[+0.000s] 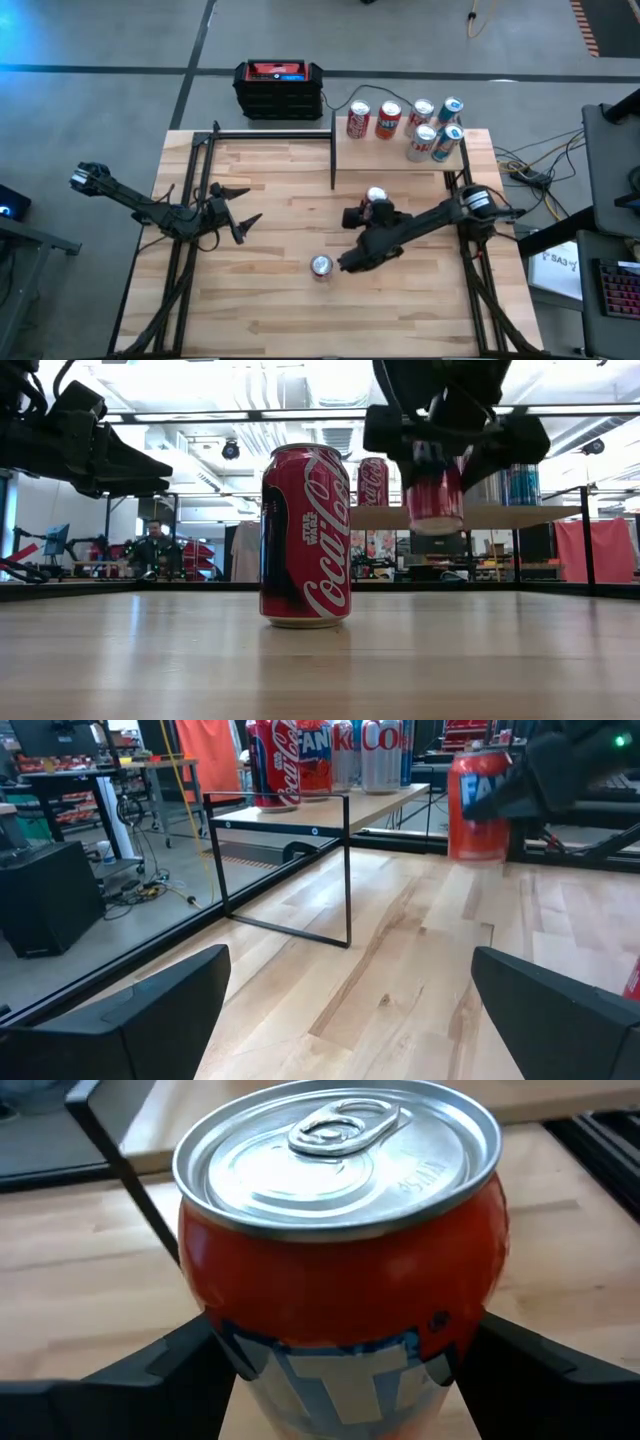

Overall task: Place canned beverage on shelf
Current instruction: Put the red soda can on the shelf aligned with the other red soda can

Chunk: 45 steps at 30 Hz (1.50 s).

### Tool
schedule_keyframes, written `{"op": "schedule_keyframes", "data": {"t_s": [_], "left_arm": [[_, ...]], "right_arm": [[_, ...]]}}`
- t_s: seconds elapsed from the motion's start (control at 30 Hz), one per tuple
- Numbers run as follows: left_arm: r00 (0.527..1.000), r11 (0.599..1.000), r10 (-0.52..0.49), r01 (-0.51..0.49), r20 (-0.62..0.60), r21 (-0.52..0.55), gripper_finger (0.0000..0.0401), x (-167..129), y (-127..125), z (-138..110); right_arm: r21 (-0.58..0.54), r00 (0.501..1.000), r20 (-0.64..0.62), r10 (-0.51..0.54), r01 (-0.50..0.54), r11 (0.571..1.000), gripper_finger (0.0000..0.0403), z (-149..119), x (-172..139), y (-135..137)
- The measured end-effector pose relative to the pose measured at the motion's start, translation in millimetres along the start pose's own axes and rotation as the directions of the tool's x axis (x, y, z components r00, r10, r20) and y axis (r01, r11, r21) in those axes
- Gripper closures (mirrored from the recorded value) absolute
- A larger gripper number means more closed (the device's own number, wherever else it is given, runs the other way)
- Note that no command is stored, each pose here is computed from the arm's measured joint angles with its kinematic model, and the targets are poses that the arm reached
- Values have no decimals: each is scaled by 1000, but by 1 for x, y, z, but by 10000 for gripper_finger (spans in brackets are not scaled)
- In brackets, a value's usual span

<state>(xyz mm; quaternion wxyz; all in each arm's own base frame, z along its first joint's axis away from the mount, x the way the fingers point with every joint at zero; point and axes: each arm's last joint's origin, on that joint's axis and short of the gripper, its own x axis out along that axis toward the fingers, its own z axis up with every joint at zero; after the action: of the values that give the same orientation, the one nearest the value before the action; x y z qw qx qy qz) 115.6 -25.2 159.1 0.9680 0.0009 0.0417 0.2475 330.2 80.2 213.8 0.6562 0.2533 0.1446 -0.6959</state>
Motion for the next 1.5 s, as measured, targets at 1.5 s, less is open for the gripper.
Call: {"op": "schedule_keyframes", "data": {"t_s": [1.5], "left_arm": [[1000,1000,0,0,0,0,1,0,0,0]], "right_arm": [[70,976,189,-104,92,993,103,99,72,-3]]}}
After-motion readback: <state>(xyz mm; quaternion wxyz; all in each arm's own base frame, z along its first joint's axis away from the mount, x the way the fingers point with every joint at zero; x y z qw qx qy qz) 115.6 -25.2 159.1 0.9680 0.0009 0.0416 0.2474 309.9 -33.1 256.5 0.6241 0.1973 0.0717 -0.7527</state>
